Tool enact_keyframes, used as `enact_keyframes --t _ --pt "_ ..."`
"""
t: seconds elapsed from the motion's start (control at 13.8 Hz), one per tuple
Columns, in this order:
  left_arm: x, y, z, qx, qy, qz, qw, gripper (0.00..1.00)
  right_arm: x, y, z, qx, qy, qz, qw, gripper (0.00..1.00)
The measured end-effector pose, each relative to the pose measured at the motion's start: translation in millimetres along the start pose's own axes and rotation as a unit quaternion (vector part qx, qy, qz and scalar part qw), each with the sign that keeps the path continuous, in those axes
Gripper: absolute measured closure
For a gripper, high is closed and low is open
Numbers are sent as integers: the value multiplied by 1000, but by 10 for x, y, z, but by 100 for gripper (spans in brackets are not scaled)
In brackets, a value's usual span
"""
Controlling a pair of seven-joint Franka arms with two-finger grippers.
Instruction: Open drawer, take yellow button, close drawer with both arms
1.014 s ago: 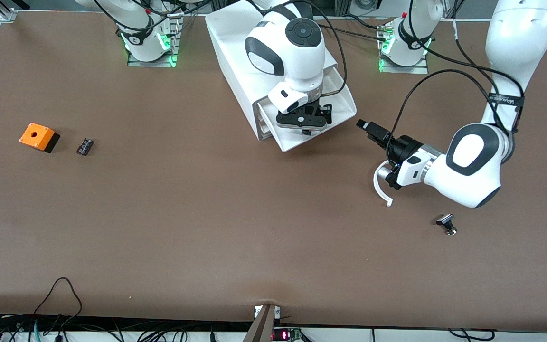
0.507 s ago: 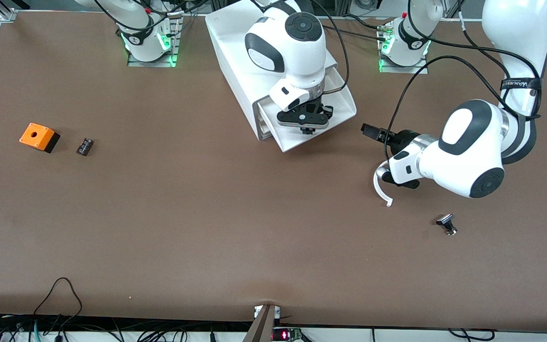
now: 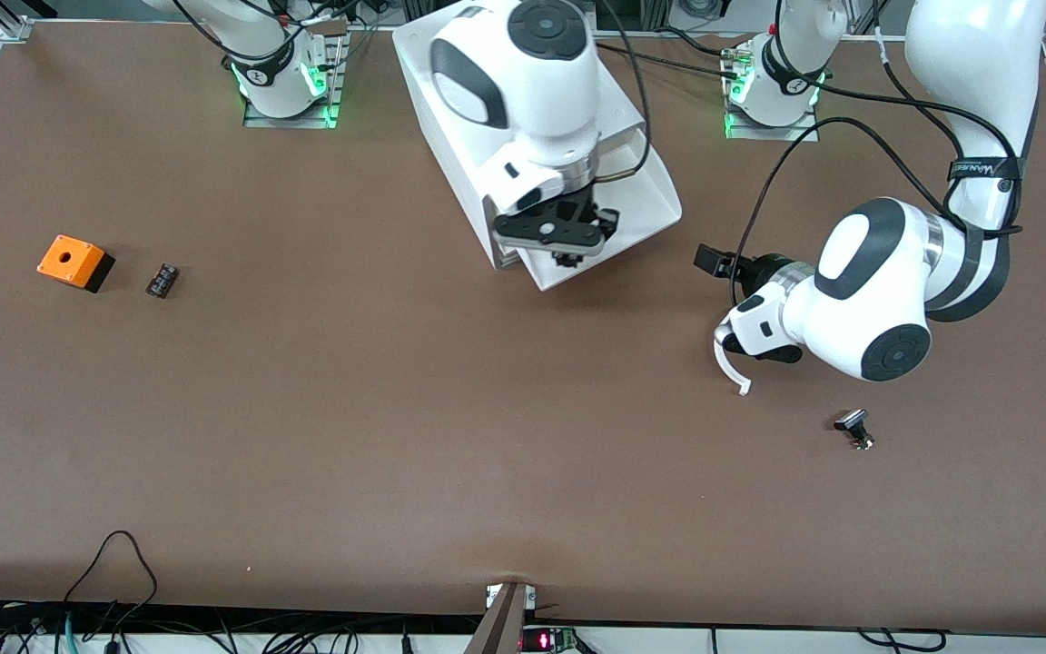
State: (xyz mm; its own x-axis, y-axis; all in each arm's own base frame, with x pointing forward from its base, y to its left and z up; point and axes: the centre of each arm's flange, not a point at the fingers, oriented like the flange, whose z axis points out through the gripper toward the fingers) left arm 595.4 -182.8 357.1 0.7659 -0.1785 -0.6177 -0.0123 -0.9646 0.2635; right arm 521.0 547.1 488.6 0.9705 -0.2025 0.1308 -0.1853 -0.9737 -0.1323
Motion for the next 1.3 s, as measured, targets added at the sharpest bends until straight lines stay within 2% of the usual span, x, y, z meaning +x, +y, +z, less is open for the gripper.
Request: enact_keyframes --t 0.22,0.36,0.51,0.65,0.8,0.94,1.16,1.3 --pt "-4 33 11 2 -1 -37 999 0 712 541 -150 -4 7 -39 999 67" --pt "4 -1 -7 0 3 -63 998 0 1217 1053 -154 -12 -10 -82 997 67" --pt "45 21 -48 -5 24 -78 997 0 1694 1648 -56 -24 -27 -114 993 67" --pt "76 39 -103 -18 42 -86 995 0 2009 2203 190 -39 -51 -143 988 67" --pt "79 -36 -165 -45 42 -93 994 0 2222 2751 476 -53 -80 -169 981 67" --pt "94 -211 -212 -46 46 -105 992 0 2389 3282 713 -61 -93 -191 975 67" --pt "209 -296 -139 -4 53 -110 993 0 2510 4096 1088 -81 -85 -228 967 67" --pt "324 -248 -125 8 58 -106 993 0 2474 4585 1368 -95 -78 -242 963 67"
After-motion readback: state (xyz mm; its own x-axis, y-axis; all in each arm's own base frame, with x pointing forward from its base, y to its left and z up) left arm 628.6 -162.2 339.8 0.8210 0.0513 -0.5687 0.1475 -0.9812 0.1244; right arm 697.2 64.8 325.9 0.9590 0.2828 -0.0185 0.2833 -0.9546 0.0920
